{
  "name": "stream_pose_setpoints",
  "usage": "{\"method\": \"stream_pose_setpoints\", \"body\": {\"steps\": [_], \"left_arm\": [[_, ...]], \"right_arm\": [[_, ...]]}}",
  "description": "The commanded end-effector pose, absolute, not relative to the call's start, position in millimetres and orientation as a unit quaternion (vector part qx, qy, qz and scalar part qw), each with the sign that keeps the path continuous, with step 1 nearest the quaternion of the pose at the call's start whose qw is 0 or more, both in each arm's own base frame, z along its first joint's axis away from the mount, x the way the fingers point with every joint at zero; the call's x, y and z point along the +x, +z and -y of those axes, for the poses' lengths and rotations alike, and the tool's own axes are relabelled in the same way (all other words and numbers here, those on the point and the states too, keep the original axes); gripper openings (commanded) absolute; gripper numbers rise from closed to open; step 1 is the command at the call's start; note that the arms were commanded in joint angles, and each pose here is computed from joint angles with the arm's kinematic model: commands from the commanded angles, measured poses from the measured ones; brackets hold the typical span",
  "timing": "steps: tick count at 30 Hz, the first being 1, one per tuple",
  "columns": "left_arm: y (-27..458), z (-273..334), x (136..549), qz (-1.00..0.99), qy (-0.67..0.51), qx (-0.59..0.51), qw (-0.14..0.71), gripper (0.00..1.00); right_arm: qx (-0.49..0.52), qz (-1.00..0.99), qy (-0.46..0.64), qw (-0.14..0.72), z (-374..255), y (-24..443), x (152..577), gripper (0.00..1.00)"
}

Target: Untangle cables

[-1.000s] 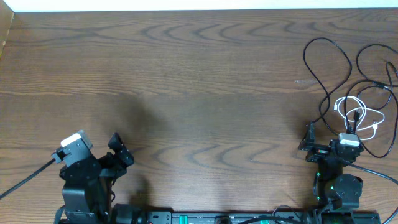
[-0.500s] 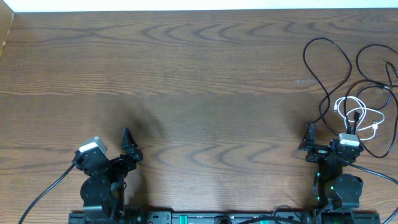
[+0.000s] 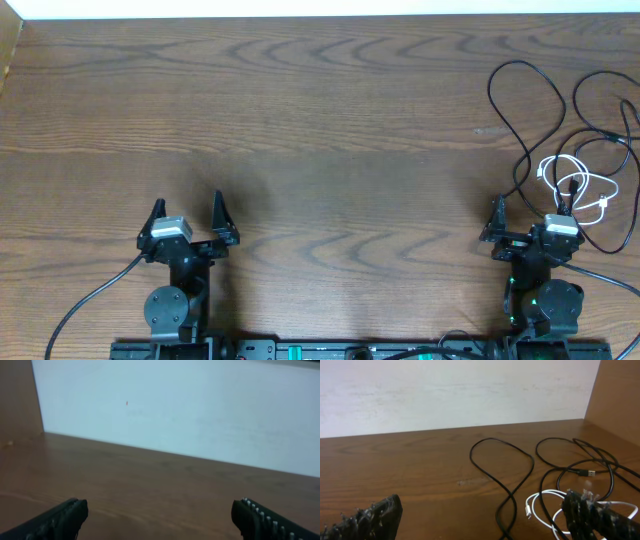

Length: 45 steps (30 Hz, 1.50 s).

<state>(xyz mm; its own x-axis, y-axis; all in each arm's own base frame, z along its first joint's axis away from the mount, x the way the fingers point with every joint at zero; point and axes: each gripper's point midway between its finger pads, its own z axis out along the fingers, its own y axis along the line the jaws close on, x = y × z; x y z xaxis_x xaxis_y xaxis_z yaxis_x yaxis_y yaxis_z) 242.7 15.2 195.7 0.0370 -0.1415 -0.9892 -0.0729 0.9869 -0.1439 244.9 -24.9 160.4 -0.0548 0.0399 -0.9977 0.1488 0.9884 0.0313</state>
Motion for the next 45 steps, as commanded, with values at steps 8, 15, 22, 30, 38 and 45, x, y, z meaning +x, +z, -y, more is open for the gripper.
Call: {"method": "stream_pose_setpoints", "body": {"steps": [8, 15, 22, 30, 38, 45], "left_arm": [[186, -13, 246, -0.689, 0.003, -0.039, 0.724, 0.97], [137, -11, 244, -0.758, -0.004, -0.041, 0.65, 0.97], [137, -10, 244, -0.759, -0.003, -0.038, 0.651, 0.97], [137, -10, 244, -0.758, -0.004, -0.039, 0.651, 0.97], [137, -10, 244, -0.759, -0.004, -0.039, 0.65, 0.97], [137, -10, 244, -0.759, -0.004, -0.039, 0.65, 0.97]], "right_arm": [[0.062, -0.724, -0.045, 0.685, 26, 161, 245, 0.99], [0.062, -0.724, -0.045, 0.685, 26, 161, 245, 0.99], [0.062, -0.724, -0.045, 0.685, 26, 161, 245, 0.99], [0.062, -0.724, -0.045, 0.685, 26, 161, 245, 0.99], [0.062, -0.724, -0.045, 0.685, 26, 161, 245, 0.99], [0.062, -0.724, -0.045, 0.685, 26, 161, 245, 0.99]]}}
